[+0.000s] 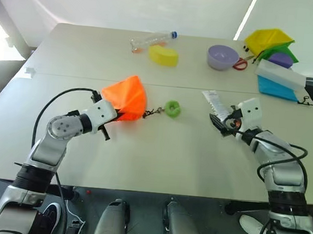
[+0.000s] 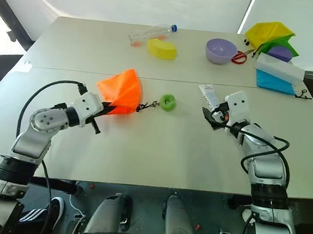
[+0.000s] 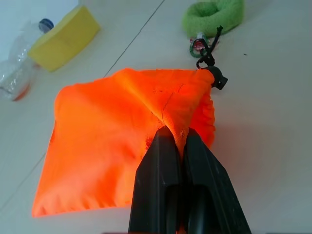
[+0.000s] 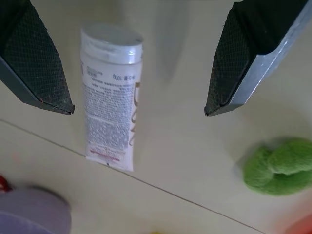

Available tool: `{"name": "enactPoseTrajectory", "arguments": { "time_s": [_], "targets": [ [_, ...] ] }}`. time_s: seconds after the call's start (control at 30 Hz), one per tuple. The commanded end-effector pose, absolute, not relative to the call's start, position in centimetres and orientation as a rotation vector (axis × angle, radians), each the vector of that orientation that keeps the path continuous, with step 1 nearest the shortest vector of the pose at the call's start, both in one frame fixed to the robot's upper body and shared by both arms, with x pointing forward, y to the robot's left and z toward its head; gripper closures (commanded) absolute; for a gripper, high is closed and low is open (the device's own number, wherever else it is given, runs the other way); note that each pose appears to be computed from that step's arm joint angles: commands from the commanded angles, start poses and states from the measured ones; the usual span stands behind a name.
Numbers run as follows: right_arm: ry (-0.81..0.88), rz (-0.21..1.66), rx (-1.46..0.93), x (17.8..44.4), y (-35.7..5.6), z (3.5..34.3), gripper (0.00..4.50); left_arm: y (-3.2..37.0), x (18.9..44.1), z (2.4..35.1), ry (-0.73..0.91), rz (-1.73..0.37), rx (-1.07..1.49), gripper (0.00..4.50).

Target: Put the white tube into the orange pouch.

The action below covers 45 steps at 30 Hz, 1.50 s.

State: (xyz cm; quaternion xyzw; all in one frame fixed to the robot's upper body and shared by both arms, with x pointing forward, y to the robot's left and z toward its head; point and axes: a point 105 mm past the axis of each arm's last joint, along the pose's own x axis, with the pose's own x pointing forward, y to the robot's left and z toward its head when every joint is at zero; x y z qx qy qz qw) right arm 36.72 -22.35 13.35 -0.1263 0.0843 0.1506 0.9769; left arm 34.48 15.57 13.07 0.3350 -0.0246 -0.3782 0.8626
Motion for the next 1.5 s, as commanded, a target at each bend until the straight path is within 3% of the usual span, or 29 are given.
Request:
{"name": "enactPoseTrajectory", "arguments": {
  "time_s": [0.03,0.23,0.6,0.7,0.83,0.9,1.07,1.2,1.37,1.5],
  "targets": [
    [0.190,0.226,-0.243,37.2,-24.3,14.2,0.00,15.3,34.7,14.1,-0.104,-0.788,0.736,4.49],
    [0.312,0.208,-0.218,37.4,-25.5,12.1,0.00,15.3,34.2,13.6,-0.093,-0.796,0.724,4.49],
    [0.309,0.216,-0.136,38.1,-25.2,11.7,0.00,14.6,33.7,14.6,-0.098,-0.796,0.713,4.49],
    [0.309,0.221,-0.113,38.0,-25.1,11.5,0.90,14.4,33.7,15.1,-0.101,-0.795,0.716,4.50],
    [0.297,0.241,-0.125,38.0,-24.7,11.7,2.73,14.1,33.6,15.4,-0.097,-0.802,0.716,4.50],
    [0.284,0.268,-0.113,37.8,-24.2,12.1,2.71,14.0,33.5,15.4,-0.091,-0.802,0.713,4.50],
    [0.203,0.457,-0.179,35.6,-21.6,13.7,2.71,14.2,33.3,15.1,-0.069,-0.796,0.686,4.50],
    [0.204,0.734,-0.141,31.3,-17.6,14.1,2.71,14.9,33.3,14.8,-0.048,-0.775,0.650,4.50],
    [0.267,0.978,-0.134,26.6,-13.2,12.8,2.71,15.6,33.7,14.8,-0.039,-0.750,0.597,4.50],
    [0.277,1.030,-0.151,25.5,-10.2,11.2,2.71,16.0,34.1,14.8,-0.029,-0.721,0.506,4.50]
  ]
}}
